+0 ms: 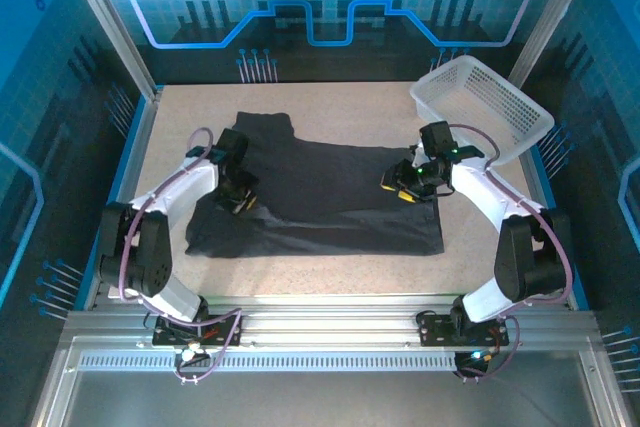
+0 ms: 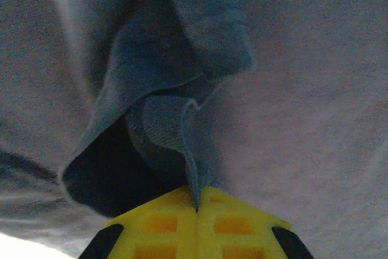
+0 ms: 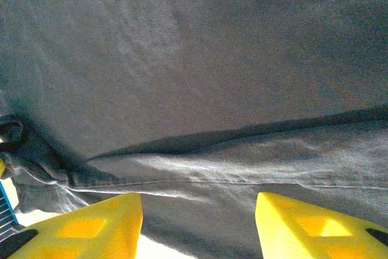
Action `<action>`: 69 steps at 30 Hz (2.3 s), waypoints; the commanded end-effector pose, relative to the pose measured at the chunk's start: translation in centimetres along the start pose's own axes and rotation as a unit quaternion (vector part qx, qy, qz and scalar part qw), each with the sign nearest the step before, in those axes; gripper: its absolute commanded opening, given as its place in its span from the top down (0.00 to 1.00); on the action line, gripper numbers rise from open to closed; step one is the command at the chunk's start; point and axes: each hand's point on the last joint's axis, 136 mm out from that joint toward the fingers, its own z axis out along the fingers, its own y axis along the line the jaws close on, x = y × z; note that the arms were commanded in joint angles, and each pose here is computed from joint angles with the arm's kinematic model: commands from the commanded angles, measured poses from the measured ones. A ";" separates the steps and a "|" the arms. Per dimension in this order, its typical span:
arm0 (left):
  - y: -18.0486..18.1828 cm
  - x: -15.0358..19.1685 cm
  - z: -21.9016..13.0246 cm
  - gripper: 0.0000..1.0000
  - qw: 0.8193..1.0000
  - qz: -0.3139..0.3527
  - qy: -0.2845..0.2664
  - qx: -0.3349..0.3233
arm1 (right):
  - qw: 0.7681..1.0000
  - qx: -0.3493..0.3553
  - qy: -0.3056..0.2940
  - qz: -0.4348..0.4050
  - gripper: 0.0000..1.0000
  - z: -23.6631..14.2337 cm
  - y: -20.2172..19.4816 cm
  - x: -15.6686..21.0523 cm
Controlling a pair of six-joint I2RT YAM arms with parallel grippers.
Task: Fold and stack the t-shirts
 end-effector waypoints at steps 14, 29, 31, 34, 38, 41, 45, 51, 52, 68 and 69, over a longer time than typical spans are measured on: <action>-9.4 -0.5 3.0 0.90 0.990 0.118 0.040 0.072 | 1.000 -0.002 0.009 0.023 0.49 0.0 -0.6 0.4; -3.5 -7.9 -0.1 0.56 0.988 0.145 -0.048 -0.009 | 0.998 -0.003 0.026 -0.056 0.49 0.5 2.8 0.6; -3.4 -8.4 0.4 0.58 0.981 0.183 -0.053 -0.020 | 0.997 -0.013 0.036 -0.073 0.49 0.8 3.8 0.7; -3.4 -8.9 1.4 0.56 0.970 0.235 -0.055 -0.035 | 0.994 -0.037 0.050 -0.091 0.49 1.1 5.5 0.9; -3.3 -8.8 2.2 0.52 0.955 0.287 -0.055 -0.053 | 0.991 -0.056 0.057 -0.110 0.46 1.2 7.2 0.9; -2.8 -8.6 3.0 0.51 0.944 0.314 -0.058 -0.081 | 0.990 -0.062 0.059 -0.110 0.46 1.3 7.8 0.9; -2.3 -8.8 4.2 0.51 0.936 0.329 -0.064 -0.105 | 0.990 -0.068 0.058 -0.107 0.46 1.3 8.2 0.8; -2.0 -9.3 5.9 0.58 0.934 0.331 -0.065 -0.122 | 0.990 -0.066 0.060 -0.108 0.46 1.2 8.2 1.0; -1.9 -9.5 5.8 0.63 0.933 0.330 -0.069 -0.126 | 0.990 -0.066 0.060 -0.107 0.46 1.2 8.1 1.0; -1.1 -12.9 -0.4 1.00 0.940 0.270 -0.165 -0.129 | 0.992 -0.049 0.058 -0.098 0.48 1.9 6.8 1.3; -0.9 -13.1 -0.5 1.00 0.942 0.264 -0.164 -0.129 | 0.992 -0.048 0.058 -0.097 0.48 2.0 6.7 1.3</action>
